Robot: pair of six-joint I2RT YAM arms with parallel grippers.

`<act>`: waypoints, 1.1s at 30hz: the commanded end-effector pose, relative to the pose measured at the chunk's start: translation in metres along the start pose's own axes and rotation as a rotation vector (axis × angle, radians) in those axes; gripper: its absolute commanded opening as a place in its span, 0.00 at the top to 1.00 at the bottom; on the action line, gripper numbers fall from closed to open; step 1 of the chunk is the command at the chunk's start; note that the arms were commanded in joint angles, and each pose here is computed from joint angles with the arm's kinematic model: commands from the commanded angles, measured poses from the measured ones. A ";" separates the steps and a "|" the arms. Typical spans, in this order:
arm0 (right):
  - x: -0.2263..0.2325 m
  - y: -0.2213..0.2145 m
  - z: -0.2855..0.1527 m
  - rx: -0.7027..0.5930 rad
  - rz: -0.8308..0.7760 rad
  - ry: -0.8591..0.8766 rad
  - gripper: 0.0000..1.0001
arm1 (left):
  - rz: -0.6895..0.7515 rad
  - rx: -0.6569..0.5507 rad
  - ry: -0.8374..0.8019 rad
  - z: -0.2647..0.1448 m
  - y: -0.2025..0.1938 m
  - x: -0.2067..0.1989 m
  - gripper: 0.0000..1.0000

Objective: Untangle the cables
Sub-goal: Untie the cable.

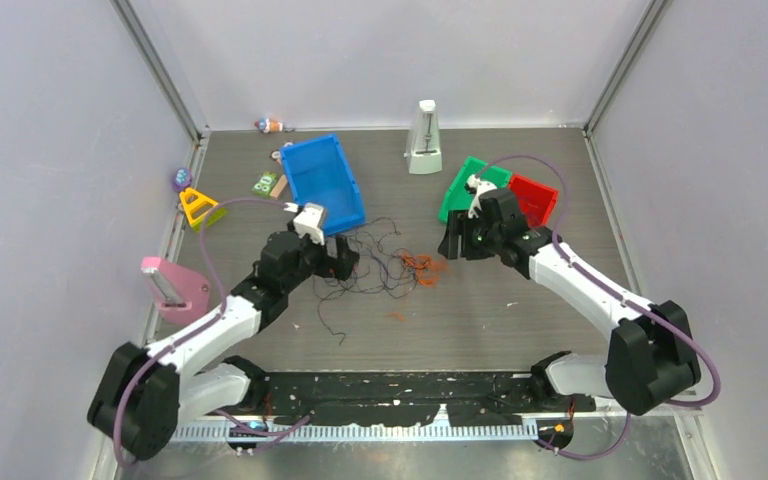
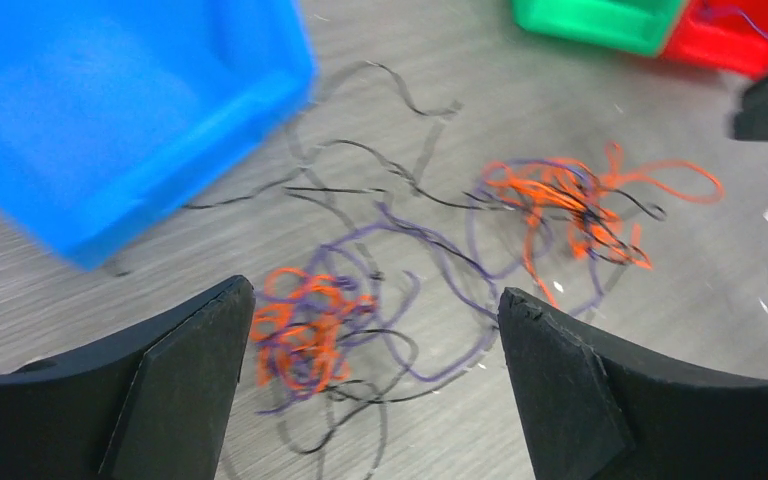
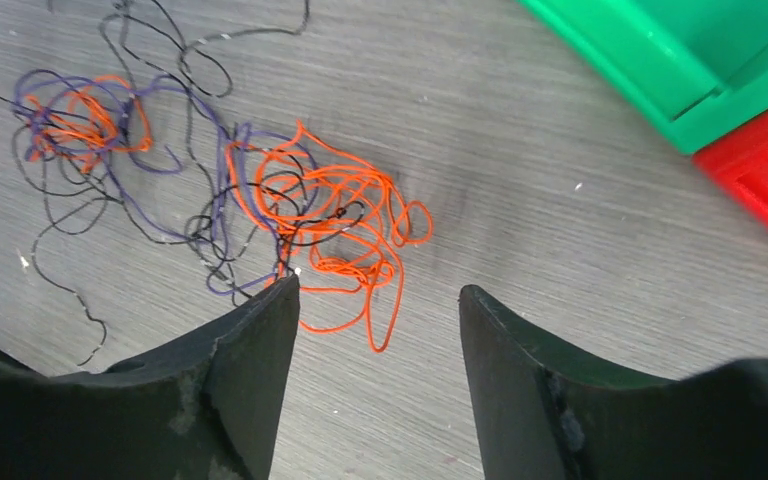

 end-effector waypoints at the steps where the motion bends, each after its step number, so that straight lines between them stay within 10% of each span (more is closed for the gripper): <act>1: -0.001 -0.004 0.019 -0.011 0.002 0.044 0.37 | 0.047 -0.030 -0.319 0.020 0.025 -0.031 0.08; 8: 0.002 -0.020 0.049 0.073 -0.045 0.017 0.39 | 0.069 0.063 -0.383 0.035 0.022 -0.045 0.05; 18: 0.012 -0.023 0.039 0.046 -0.103 -0.001 0.92 | 0.085 0.003 -0.338 0.024 0.024 -0.041 0.04; 33: 0.084 0.009 -0.049 -0.111 -0.224 0.225 0.94 | 0.117 -0.152 -0.509 0.014 0.028 -0.052 0.04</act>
Point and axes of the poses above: each gripper's point midway between its finger pads, its own z axis out along the fingers, its own x axis along the line the jaws close on, y = z × x, the point moved 10 cm from there along -z, back along the fingers, and after that the axes turned 11 degrees about z, right-handed, at the moved point
